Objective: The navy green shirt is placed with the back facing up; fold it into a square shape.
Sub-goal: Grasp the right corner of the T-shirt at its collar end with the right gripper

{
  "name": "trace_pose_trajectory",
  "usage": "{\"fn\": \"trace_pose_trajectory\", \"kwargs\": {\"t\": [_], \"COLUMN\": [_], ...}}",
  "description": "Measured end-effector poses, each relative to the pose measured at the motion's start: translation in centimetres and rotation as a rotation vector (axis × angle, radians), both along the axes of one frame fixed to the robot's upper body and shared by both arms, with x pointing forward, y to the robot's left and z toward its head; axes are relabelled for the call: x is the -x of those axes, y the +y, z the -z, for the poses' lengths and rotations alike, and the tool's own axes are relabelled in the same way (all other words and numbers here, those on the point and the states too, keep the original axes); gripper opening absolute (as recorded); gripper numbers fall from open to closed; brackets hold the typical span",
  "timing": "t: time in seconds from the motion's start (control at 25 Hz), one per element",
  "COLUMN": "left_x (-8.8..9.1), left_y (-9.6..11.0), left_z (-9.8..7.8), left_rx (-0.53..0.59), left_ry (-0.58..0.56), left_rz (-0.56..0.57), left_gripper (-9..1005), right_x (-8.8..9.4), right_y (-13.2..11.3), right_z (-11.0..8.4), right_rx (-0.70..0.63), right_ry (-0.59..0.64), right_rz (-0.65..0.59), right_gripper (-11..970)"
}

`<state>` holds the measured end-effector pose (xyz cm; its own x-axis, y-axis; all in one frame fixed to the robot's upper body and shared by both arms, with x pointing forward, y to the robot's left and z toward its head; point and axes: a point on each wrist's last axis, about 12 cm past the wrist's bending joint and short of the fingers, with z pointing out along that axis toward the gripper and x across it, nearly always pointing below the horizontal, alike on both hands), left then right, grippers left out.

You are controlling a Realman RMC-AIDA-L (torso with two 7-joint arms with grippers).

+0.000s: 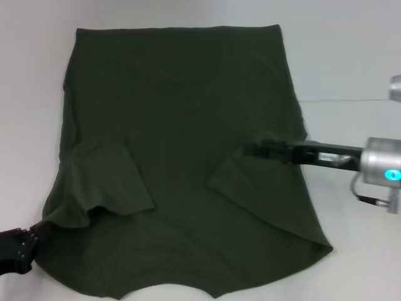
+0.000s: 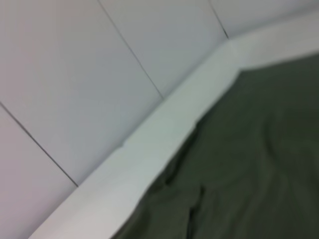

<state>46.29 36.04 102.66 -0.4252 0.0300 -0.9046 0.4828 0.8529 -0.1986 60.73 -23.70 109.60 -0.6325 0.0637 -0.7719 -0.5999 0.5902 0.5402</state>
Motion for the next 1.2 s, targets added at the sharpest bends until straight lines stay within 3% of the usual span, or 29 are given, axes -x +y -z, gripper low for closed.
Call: {"fn": "trace_pose_trajectory", "kwargs": {"t": [0.28,0.4,0.6,0.88,1.2], "left_x": [0.0,-0.1,-0.4,-0.8,-1.0], "left_y": [-0.6,-0.8,-1.0,-1.2,-1.4], "left_z": [-0.7,-0.8,-0.9,-1.1,-1.3], "left_rx": [0.051,0.059,0.06,0.059,0.06], "left_ry": [-0.045,-0.057,-0.062,-0.069,-0.075], "left_rz": [0.043,0.051,0.058,0.072,0.082], "left_gripper": [16,16,16,16,17], "right_x": [1.7,3.2,4.8,6.3,6.2], "right_y": [-4.9,-7.2,-8.9,-10.2,-9.7], "right_z": [-0.5,0.2,0.8,1.4,1.8], "right_rx": [-0.04,-0.059,-0.077,-0.072,-0.037], "right_ry": [0.288,0.374,0.433,0.511,0.57], "right_rz": [0.029,0.076,0.103,0.112,0.105], "right_gripper": [746,746,746,745,745]}}
